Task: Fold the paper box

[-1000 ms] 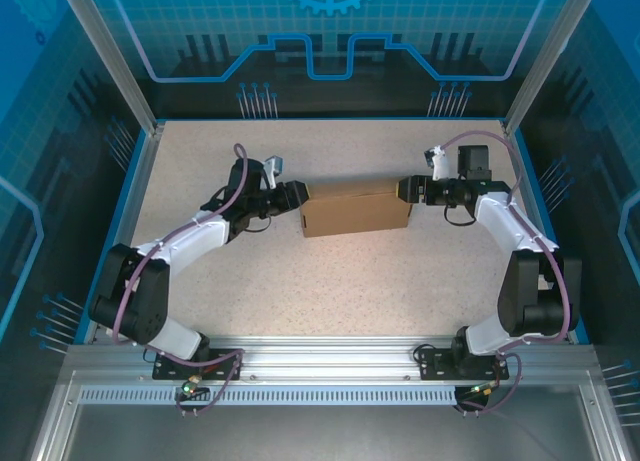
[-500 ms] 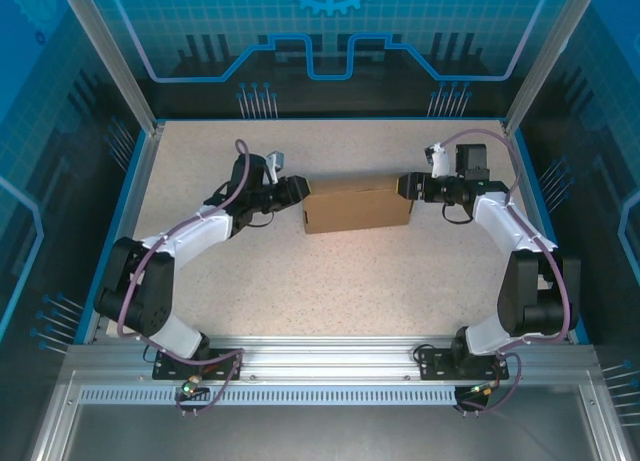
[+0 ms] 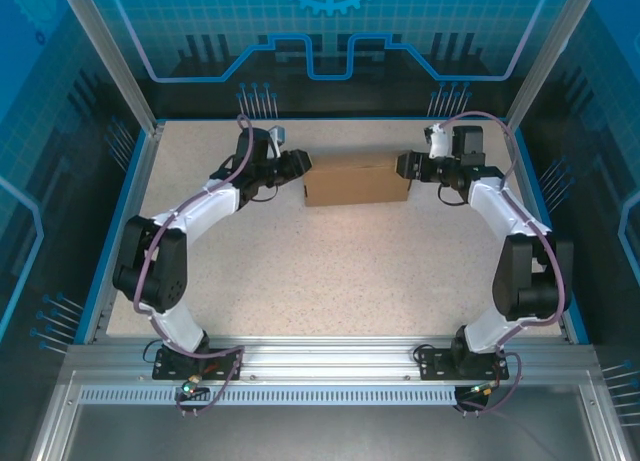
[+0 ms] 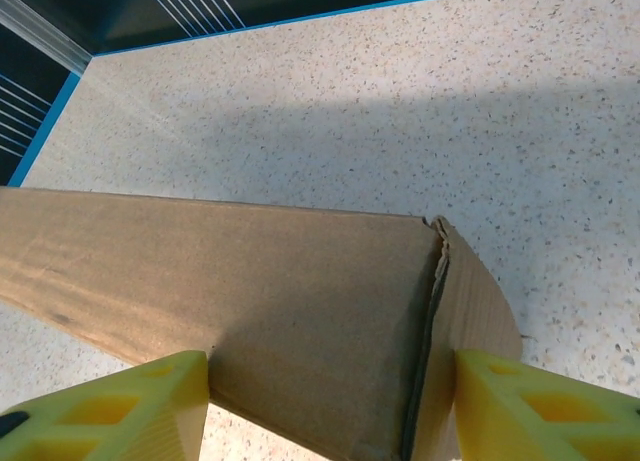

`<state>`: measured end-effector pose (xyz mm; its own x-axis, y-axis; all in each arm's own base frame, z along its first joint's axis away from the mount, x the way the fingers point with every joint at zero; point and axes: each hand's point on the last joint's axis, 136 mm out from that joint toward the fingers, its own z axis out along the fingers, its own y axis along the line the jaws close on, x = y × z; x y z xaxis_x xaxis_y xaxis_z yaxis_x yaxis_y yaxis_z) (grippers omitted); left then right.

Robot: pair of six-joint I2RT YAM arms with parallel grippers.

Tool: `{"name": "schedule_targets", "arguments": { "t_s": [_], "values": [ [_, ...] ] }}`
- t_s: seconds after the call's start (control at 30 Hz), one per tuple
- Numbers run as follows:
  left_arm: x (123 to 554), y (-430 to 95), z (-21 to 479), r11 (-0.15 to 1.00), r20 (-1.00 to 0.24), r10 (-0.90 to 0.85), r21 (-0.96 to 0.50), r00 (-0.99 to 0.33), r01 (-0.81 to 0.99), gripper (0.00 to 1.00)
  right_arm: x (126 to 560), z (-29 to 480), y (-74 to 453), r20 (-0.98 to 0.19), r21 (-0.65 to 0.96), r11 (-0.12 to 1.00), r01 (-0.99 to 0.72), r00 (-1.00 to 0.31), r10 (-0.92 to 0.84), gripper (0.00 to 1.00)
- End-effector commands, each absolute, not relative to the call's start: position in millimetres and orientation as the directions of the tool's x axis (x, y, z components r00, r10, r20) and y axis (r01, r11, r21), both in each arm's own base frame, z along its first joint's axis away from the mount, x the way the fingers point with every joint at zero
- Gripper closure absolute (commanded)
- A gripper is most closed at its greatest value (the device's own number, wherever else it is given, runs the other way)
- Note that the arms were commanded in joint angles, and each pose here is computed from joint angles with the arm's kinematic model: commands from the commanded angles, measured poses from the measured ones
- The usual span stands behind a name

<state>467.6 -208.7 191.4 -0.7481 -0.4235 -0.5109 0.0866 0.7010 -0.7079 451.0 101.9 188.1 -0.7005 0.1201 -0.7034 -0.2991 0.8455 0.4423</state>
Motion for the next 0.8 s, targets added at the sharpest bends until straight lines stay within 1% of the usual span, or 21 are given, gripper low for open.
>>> {"name": "schedule_targets", "arguments": {
  "t_s": [0.0,0.1,0.27,0.77],
  "values": [
    [474.0,-232.9,211.0,0.683,-0.556,-0.356,-0.704,-0.751,0.197,0.59,457.4,203.2,139.7,-0.743,0.456,0.790,-0.410,-0.664,0.083,0.38],
    [477.9,-232.4,209.5,0.693,-0.563,-0.353,-0.694,-0.747,0.196,0.58,460.3,199.6,141.8,-0.749,0.441,0.798,-0.410,-0.658,0.075,0.39],
    [473.8,-231.0,200.4,0.694,-0.551,-0.354,-0.696,-0.755,0.183,0.58,453.3,190.6,144.4,-0.744,0.429,0.801,-0.418,-0.666,0.051,0.39],
    [436.7,-223.4,166.3,0.704,-0.499,-0.338,-0.697,-0.798,0.137,0.52,415.0,167.8,152.9,-0.724,0.434,0.803,-0.410,-0.688,0.040,0.35]
  ]
}}
